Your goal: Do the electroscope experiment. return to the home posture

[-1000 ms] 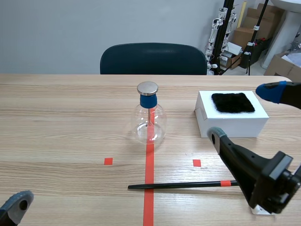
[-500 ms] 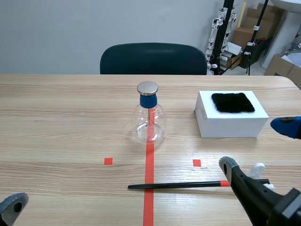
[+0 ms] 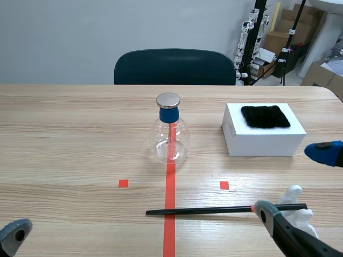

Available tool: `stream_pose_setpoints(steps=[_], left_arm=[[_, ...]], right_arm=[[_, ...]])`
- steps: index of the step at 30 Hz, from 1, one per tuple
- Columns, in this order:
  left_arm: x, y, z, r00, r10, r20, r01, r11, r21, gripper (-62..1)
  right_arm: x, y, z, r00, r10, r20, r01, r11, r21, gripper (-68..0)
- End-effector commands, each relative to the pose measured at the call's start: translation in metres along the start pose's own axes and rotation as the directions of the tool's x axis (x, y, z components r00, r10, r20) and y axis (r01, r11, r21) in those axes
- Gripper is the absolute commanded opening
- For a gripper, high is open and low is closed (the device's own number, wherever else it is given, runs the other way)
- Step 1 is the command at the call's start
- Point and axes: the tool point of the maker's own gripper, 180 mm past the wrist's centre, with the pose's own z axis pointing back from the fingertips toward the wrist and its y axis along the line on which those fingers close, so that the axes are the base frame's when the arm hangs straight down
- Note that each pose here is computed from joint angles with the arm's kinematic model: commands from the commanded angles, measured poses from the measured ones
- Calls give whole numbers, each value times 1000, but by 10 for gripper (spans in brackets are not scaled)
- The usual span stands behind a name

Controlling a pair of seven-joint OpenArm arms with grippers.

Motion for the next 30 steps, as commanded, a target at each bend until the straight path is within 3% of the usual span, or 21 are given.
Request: stream_pose_setpoints(steps=[1, 10, 25, 30], left_arm=[[5, -1, -1, 1000, 13, 25, -13, 1000, 5, 14], [5, -1, -1, 1000, 13, 25, -13, 1000, 5, 14], [5, -1, -1, 1000, 12, 24, -12, 1000, 4, 14], [-2, -6, -1, 1000, -15, -16, 15, 1000, -26, 14]], right_arm=[[6, -2, 1, 1000, 2, 27, -1, 1000, -2, 4], [2, 2, 1, 999, 54, 7, -54, 998, 23, 4], [1, 3, 1, 998, 66, -1, -66, 997, 28, 4], [-1, 4, 1, 996, 84, -12, -84, 996, 36, 4]])
